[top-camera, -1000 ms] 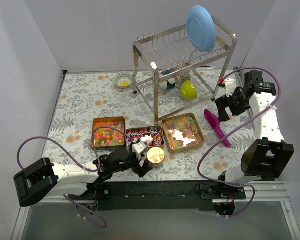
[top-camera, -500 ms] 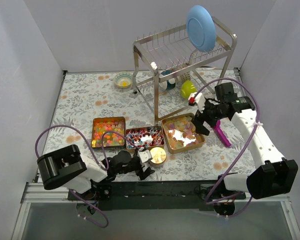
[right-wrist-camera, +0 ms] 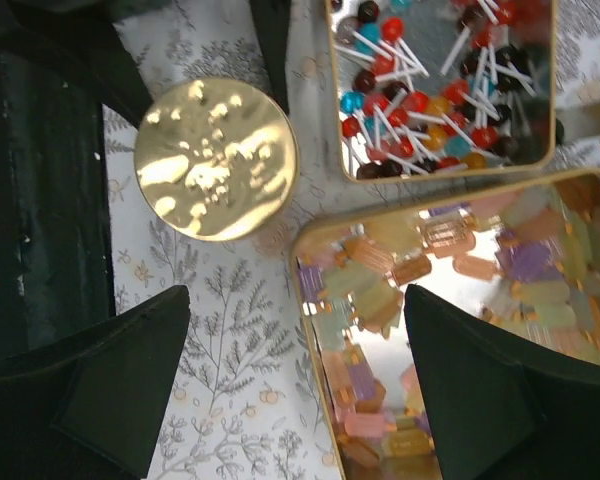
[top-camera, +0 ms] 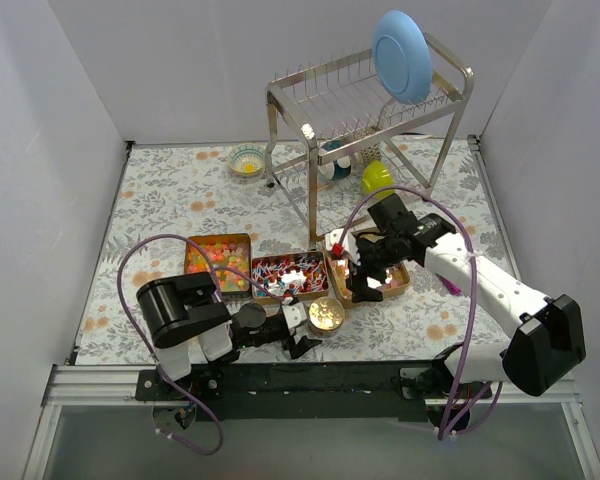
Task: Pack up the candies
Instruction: Screw the bottle lid onto the packing bottle.
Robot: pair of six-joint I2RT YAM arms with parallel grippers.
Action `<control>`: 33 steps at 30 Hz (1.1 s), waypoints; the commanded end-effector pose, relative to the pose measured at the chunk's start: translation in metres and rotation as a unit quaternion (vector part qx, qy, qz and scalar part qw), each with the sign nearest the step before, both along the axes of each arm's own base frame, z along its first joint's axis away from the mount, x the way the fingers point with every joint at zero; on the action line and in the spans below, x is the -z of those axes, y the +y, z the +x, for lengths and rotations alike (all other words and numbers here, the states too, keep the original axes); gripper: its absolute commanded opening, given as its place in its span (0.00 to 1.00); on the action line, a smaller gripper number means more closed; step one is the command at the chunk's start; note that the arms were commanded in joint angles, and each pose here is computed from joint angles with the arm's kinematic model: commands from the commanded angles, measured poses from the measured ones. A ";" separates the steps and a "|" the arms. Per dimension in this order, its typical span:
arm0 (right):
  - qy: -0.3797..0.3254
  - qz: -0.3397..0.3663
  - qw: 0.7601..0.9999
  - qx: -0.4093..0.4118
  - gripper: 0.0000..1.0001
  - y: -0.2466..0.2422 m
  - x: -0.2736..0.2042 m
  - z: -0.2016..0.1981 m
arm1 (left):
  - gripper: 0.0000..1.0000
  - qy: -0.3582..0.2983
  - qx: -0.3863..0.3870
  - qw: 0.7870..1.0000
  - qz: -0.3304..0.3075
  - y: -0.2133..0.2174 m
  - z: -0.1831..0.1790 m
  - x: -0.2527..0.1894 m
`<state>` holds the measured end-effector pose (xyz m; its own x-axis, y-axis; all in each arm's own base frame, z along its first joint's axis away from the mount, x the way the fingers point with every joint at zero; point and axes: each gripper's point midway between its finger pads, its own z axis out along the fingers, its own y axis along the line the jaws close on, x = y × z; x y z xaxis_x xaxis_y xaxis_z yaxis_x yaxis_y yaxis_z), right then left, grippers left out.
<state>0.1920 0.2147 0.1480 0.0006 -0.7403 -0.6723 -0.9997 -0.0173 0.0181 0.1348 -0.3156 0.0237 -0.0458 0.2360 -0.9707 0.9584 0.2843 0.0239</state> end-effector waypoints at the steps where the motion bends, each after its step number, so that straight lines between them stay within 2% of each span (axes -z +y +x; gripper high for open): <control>1: 0.004 0.045 0.998 -0.053 0.95 0.031 -0.001 -0.017 | 0.81 -0.024 0.020 0.999 -0.045 -0.018 0.000 -0.013; 11: 0.024 0.040 0.995 -0.084 0.94 0.049 0.018 -0.040 | 0.82 -0.027 0.016 0.997 -0.069 -0.032 0.003 -0.015; 17: 0.026 0.008 0.996 -0.088 0.95 0.041 0.043 -0.050 | 0.83 -0.056 0.031 0.994 -0.083 -0.037 -0.002 -0.019; 25: 0.038 -0.026 0.997 -0.066 0.95 0.024 0.079 -0.057 | 0.83 -0.062 0.023 0.994 -0.085 -0.033 -0.001 -0.020; 33: 0.025 -0.034 0.997 -0.070 0.95 0.017 0.071 -0.057 | 0.83 -0.061 0.022 0.995 -0.082 -0.032 -0.001 -0.018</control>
